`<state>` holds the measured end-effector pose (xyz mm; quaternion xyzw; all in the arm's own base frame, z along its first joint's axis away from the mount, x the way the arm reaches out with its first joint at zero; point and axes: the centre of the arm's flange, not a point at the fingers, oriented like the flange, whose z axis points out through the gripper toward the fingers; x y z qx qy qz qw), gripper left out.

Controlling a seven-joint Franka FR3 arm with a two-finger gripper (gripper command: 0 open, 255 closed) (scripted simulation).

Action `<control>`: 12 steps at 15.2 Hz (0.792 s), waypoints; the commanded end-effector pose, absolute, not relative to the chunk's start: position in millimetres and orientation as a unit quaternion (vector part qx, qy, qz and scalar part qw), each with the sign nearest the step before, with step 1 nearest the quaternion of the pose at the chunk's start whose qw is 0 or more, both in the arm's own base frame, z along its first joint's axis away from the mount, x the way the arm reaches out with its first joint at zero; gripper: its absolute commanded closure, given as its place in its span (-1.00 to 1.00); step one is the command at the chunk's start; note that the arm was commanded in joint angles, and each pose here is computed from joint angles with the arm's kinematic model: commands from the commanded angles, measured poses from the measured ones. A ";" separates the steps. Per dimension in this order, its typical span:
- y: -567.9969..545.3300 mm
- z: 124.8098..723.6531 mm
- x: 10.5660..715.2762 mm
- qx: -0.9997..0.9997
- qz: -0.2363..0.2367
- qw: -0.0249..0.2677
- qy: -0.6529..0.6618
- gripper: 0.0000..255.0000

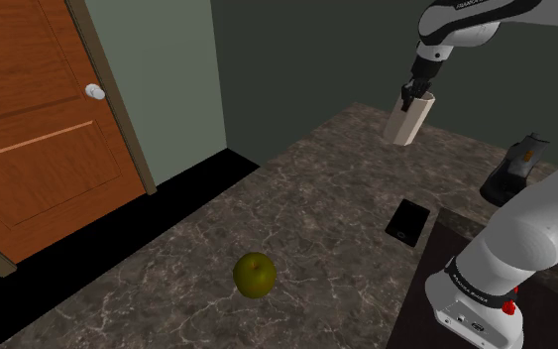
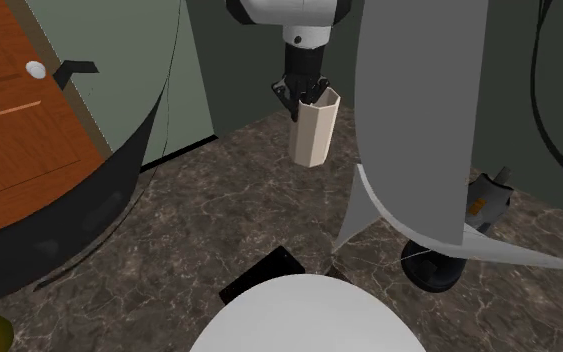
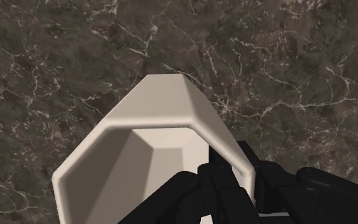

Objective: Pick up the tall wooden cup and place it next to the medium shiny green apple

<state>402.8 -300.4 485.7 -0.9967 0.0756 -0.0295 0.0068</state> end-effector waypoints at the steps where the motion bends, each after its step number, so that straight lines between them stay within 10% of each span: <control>1: -300.2 496.7 403.6 -0.997 -0.030 0.007 0.076 1.00; 12: -300.2 554.7 403.6 -0.997 -0.030 0.007 0.076 1.00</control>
